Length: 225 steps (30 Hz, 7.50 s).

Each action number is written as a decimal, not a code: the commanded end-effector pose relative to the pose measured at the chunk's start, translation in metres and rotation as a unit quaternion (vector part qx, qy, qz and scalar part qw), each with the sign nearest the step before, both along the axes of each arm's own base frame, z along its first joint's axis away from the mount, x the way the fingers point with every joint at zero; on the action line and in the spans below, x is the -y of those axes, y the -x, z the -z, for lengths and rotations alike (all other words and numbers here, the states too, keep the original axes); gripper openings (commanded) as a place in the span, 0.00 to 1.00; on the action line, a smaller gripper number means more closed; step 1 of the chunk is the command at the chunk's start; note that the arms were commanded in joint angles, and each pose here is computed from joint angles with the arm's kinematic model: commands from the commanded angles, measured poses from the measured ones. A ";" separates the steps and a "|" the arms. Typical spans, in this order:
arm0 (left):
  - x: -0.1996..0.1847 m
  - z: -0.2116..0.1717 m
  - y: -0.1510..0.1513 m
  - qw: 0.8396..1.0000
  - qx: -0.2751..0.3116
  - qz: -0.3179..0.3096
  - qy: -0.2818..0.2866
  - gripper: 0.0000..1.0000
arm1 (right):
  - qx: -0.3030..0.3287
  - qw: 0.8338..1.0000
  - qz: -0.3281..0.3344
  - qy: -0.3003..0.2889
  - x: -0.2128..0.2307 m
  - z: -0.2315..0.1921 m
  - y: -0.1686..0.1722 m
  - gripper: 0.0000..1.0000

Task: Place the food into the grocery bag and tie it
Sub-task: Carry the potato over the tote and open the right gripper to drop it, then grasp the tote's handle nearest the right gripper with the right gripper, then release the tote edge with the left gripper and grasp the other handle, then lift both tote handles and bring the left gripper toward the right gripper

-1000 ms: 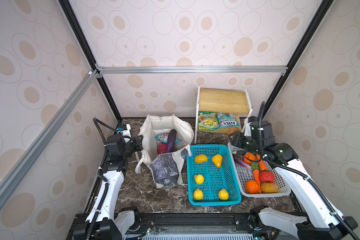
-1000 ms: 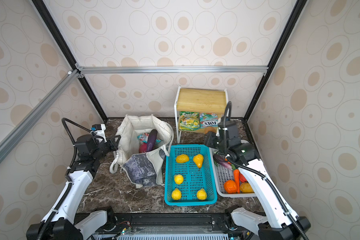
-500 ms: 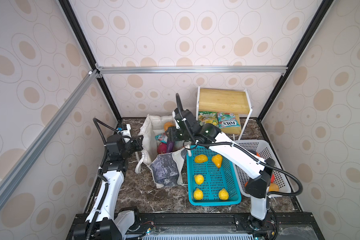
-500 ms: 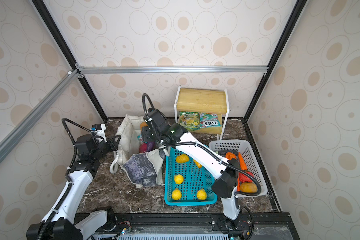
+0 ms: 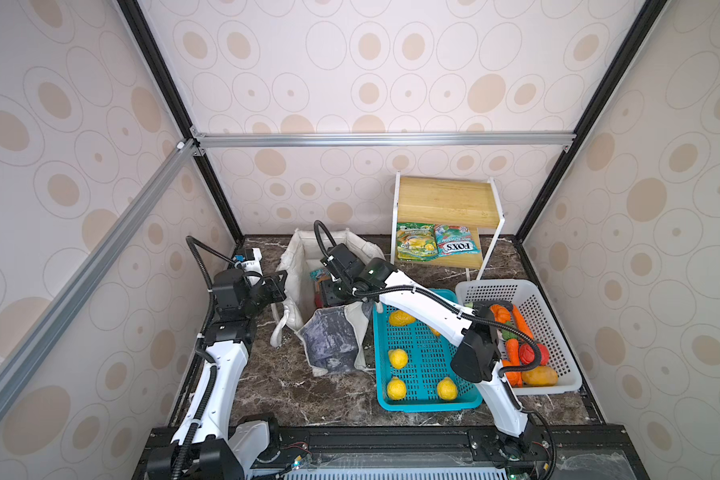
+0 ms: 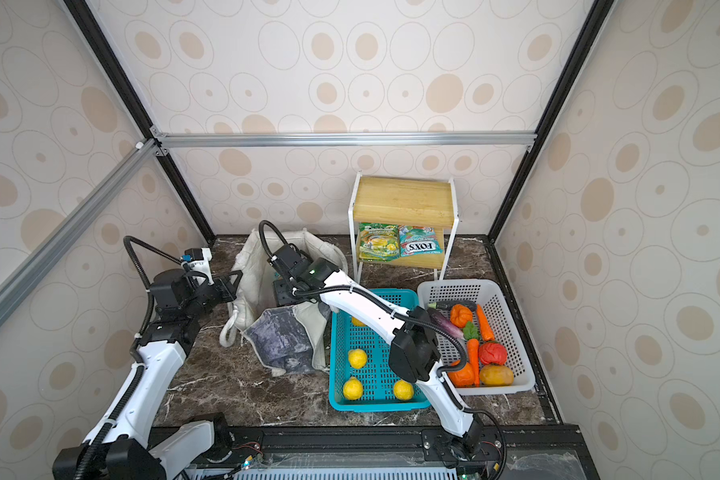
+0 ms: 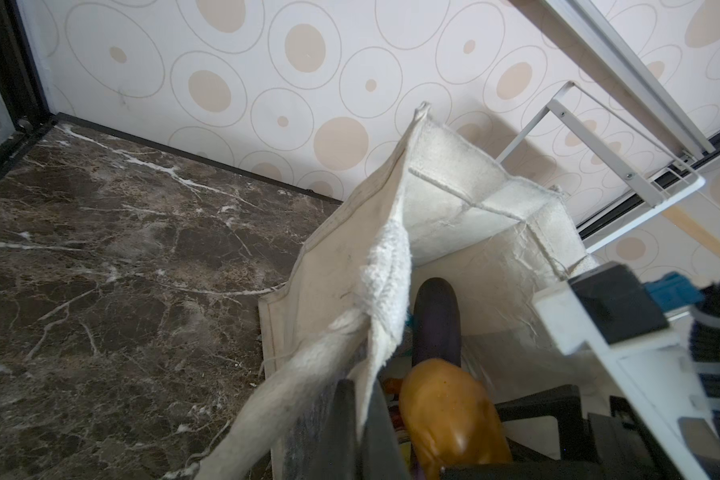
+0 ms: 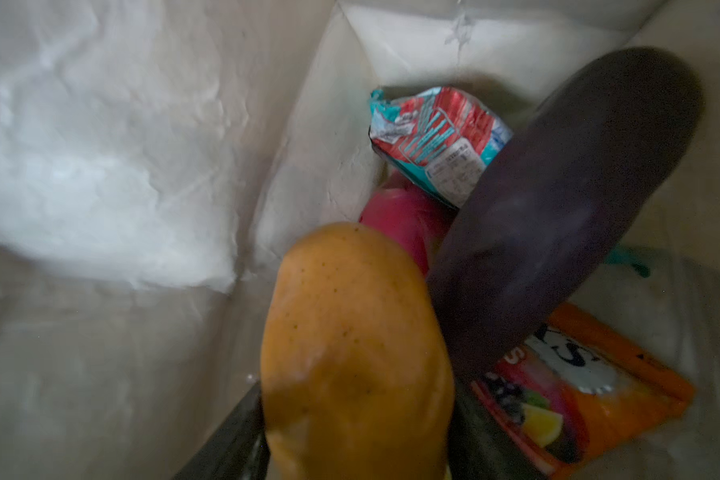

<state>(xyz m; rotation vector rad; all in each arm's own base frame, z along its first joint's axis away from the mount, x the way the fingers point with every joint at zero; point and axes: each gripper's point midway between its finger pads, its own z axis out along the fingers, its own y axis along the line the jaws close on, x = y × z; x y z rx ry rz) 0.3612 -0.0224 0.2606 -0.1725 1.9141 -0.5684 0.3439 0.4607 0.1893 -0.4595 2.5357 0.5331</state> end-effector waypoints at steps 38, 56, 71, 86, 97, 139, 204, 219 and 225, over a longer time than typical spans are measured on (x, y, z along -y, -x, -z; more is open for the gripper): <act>0.013 -0.102 -0.001 0.994 0.092 0.030 0.050 0.00 | 0.125 0.982 0.045 -0.132 0.061 -0.144 0.012 0.00; 0.020 -0.056 -0.019 0.990 0.053 0.045 0.122 0.06 | 0.044 0.993 0.085 -0.072 0.067 -0.049 -0.023 0.00; -0.060 -0.142 0.007 0.982 0.080 -0.157 0.072 0.99 | 0.036 0.988 0.124 -0.083 0.110 -0.041 -0.024 0.00; -0.091 0.002 0.071 0.929 -0.022 -0.273 0.247 0.94 | 0.024 0.989 0.107 -0.097 0.102 -0.034 -0.023 0.00; -0.050 0.052 0.068 0.875 -0.047 -0.187 0.445 0.80 | 0.020 0.988 0.108 -0.106 0.101 -0.033 -0.022 0.00; -0.101 -0.116 0.050 0.957 0.115 -0.250 0.093 0.00 | 0.079 0.968 0.146 -0.187 0.152 -0.105 -0.019 0.82; -0.084 -0.131 0.048 0.971 0.151 -0.164 0.087 0.00 | 0.142 0.975 0.094 -0.141 0.131 -0.121 -0.038 0.02; 0.061 -0.162 0.013 0.976 0.145 0.044 0.155 0.00 | 0.133 0.969 -0.074 -0.195 0.002 -0.157 -0.014 0.03; 0.089 -0.162 0.002 0.977 0.132 0.060 0.153 0.00 | 0.116 0.962 -0.093 -0.227 -0.025 -0.147 -0.012 0.02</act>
